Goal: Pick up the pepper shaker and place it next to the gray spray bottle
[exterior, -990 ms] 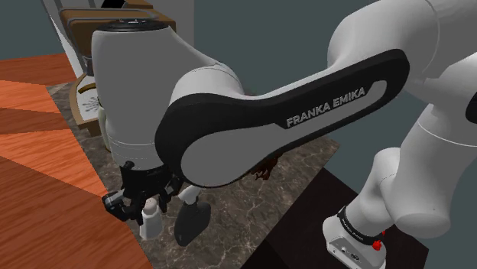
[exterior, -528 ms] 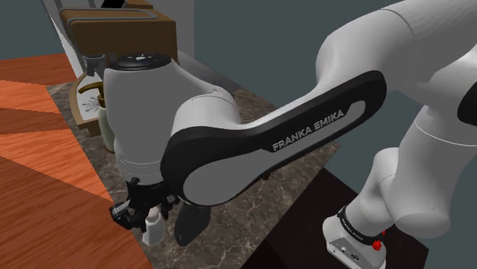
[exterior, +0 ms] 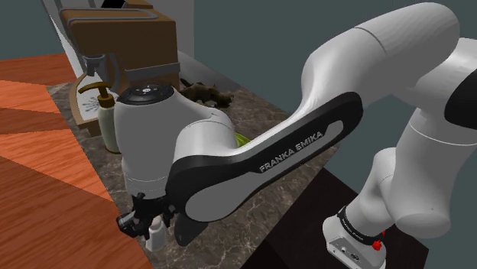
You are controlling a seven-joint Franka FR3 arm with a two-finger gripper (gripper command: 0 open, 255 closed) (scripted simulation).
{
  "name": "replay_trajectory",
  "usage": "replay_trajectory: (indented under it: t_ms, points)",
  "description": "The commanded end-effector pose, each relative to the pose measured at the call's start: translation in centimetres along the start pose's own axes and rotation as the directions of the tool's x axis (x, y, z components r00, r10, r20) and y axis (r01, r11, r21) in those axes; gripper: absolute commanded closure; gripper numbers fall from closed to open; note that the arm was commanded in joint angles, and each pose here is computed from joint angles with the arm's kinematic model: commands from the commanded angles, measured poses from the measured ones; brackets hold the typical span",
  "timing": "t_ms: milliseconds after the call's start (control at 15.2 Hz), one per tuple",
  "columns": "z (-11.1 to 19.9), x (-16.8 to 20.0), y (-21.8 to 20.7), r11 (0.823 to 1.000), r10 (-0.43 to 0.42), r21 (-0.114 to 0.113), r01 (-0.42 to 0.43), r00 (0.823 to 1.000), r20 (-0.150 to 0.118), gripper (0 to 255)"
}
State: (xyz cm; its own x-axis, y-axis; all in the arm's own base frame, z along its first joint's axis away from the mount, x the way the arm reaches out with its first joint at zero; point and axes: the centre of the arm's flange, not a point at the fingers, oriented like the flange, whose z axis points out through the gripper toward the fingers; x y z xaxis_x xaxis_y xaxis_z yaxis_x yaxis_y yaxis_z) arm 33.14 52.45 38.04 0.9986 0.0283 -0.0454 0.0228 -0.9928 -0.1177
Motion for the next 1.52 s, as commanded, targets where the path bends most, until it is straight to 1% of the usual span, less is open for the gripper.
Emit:
replay_trajectory:
  t_ms: [0, 594, 660, 990, 1254, 1452]
  points:
    - [1.0, -0.1, 0.1, 1.0, 0.0, 0.001, 0.0, 1.0, 0.0, 255]
    - [1.4, 0.0, 0.1, 1.0, 0.0, 0.001, 0.0, 1.0, 0.0, 255]
    - [1.4, 0.0, 0.1, 1.0, 0.0, 0.001, 0.0, 1.0, 0.0, 0]
    - [1.4, 0.0, 0.1, 1.0, 0.0, 0.001, 0.0, 1.0, 0.0, 0]
    - [-3.6, 0.0, 0.1, 1.0, 0.0, 0.001, 0.0, 1.0, 0.0, 0]
    - [-3.6, 0.0, 0.1, 1.0, 0.0, 0.001, 0.0, 1.0, 0.0, 0]
